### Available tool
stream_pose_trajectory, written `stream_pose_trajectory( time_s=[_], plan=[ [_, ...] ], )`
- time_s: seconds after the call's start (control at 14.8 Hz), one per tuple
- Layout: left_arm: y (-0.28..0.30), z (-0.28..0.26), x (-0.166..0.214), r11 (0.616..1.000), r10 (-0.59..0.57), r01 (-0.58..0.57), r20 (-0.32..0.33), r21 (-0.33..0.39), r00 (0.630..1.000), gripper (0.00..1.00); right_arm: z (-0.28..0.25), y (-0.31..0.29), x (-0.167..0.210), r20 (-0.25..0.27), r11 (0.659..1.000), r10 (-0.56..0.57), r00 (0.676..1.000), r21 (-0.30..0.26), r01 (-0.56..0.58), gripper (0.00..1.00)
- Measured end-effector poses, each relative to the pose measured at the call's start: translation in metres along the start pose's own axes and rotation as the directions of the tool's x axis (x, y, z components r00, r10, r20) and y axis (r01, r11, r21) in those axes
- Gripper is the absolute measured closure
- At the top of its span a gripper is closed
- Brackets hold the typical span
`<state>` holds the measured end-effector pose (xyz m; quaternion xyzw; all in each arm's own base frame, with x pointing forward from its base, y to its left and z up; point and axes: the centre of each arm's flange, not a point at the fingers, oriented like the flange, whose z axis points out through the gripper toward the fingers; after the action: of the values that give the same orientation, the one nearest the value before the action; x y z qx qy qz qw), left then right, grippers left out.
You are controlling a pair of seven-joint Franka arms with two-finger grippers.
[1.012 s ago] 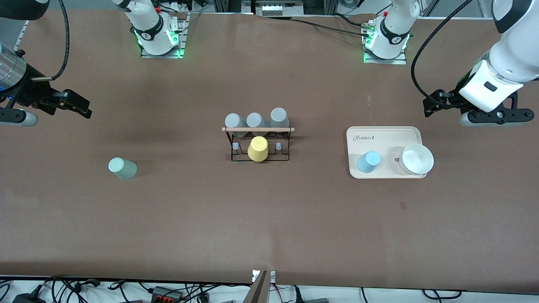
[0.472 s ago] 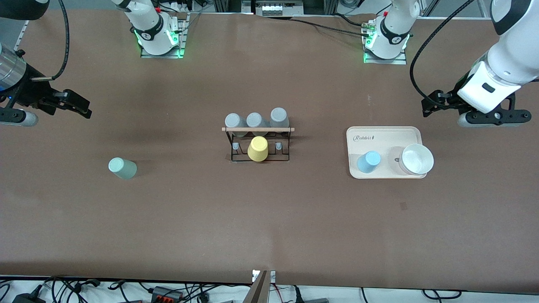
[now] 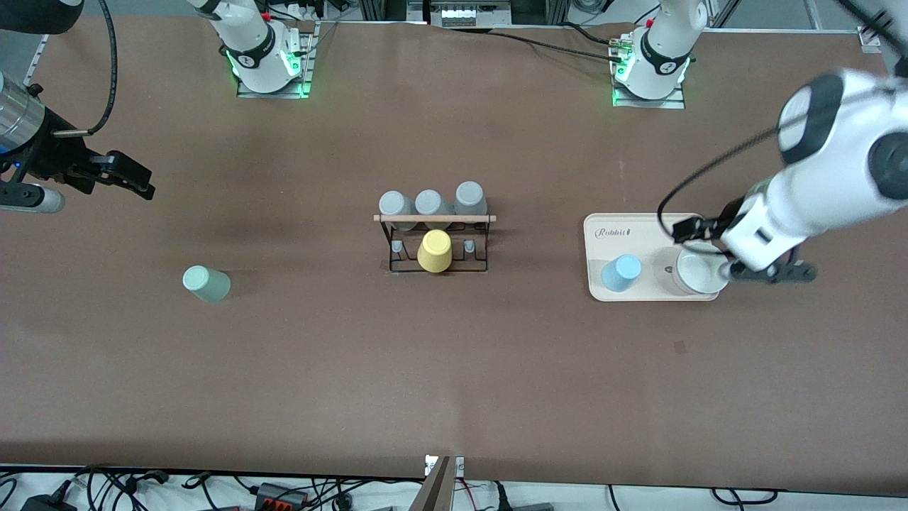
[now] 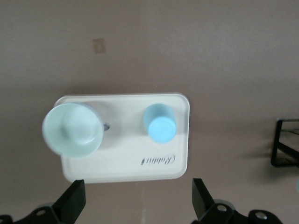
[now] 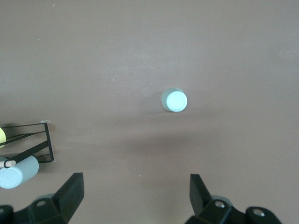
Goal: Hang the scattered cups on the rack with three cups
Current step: 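Reach the left gripper down to the light-blue cup and grasp it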
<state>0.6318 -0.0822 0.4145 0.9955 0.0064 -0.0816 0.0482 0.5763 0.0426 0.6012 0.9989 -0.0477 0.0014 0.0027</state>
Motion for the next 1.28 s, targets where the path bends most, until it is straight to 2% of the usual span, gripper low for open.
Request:
stream_pose_trajectory(
  time_s=[0.13, 0.27, 0.47, 0.74, 1.28],
  plan=[
    [0.004, 0.059, 0.021, 1.0, 0.015, -0.014, 0.054, -0.021, 0.998, 0.0, 0.0, 0.0, 0.0, 0.001, 1.0, 0.0, 1.0, 0.0, 0.0, 0.0],
    [0.008, 0.101, 0.031, 0.999, 0.039, -0.039, 0.092, -0.002, 0.995, 0.0, 0.001, 0.0, 0.0, 0.003, 1.0, 0.0, 1.0, 0.0, 0.0, 0.0],
    [0.017, 0.139, 0.033, 0.998, 0.068, -0.068, 0.076, 0.006, 0.995, 0.0, 0.002, 0.0, 0.0, 0.005, 1.0, 0.0, 1.0, -0.001, 0.0, 0.0],
    [0.022, 0.165, 0.024, 0.993, 0.106, -0.109, 0.07, 0.044, 0.992, 0.0, 0.002, 0.0, 0.0, 0.005, 1.0, 0.0, 1.0, -0.001, 0.0, 0.0],
    [0.033, 0.198, 0.012, 0.992, 0.116, -0.121, 0.103, 0.045, 0.988, 0.0, 0.002, 0.0, 0.0, 0.005, 1.0, 0.0, 1.0, -0.001, 0.0, 0.0]
  ],
)
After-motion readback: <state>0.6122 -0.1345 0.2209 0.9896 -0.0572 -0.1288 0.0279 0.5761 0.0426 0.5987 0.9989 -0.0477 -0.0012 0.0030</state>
